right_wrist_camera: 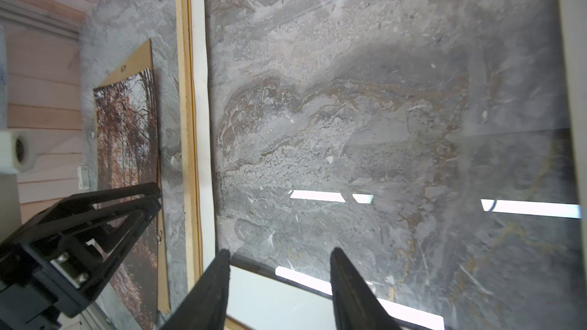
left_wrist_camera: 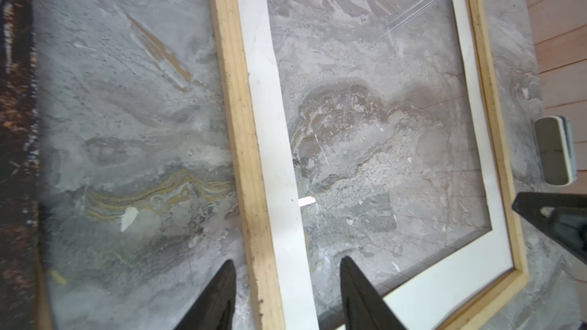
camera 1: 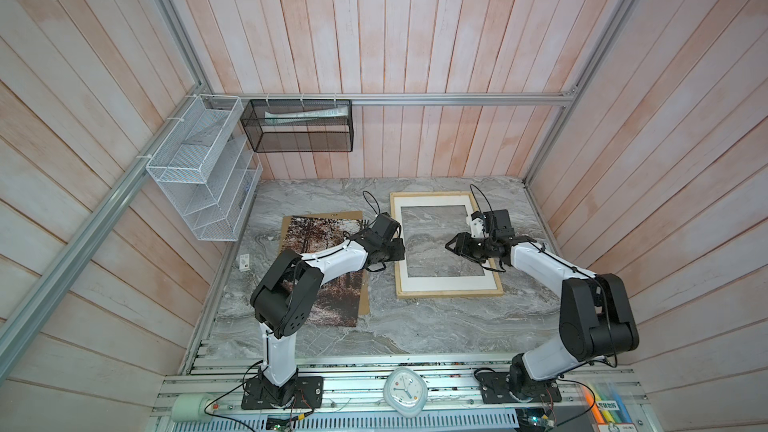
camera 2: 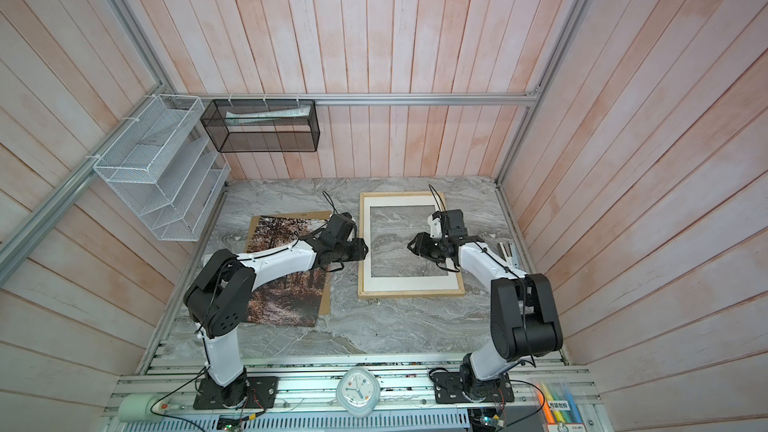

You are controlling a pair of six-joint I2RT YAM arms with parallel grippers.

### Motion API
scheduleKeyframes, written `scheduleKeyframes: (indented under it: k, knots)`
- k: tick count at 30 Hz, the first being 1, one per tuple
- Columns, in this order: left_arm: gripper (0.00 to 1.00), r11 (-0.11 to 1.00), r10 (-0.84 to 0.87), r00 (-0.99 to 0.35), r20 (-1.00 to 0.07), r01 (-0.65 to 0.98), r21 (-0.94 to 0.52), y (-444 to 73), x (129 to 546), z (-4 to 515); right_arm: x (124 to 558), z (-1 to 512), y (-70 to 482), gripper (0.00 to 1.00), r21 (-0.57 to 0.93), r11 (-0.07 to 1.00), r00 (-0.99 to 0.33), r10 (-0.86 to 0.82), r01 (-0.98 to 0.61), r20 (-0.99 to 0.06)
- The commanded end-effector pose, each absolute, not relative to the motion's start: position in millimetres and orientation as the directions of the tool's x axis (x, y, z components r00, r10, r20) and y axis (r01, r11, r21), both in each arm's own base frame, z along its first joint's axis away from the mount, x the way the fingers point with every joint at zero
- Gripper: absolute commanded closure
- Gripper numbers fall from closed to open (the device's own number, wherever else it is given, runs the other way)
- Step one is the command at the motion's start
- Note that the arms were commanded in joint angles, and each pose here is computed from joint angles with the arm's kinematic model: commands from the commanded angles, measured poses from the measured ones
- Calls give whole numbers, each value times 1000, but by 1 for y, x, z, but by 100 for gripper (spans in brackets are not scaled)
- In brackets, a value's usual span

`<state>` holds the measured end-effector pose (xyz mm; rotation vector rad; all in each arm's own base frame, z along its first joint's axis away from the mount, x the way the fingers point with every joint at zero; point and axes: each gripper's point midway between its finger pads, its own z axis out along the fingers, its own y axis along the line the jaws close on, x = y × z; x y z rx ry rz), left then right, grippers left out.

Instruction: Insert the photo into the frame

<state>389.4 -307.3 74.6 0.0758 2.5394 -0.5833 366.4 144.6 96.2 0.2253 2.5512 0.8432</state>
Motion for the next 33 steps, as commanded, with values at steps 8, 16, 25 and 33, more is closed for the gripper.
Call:
scheduleKeyframes:
  k: [8,16,25,33]
  knots:
    - [45,968,-101,-846,-524,37,-247,-233,395,74,379,121,195,49,714,700,-829,392,-14,-400]
    - [45,979,-159,-854,-495,-71,-192,-175,361,60,394,110,283,49,727,679,-884,274,-101,-378]
    - [45,973,-219,-863,-454,-157,-172,-134,336,42,399,80,382,49,731,652,-936,91,-202,-339]
    - [45,975,-207,-876,-435,-151,-160,-125,328,34,403,50,413,49,715,667,-955,19,-210,-298]
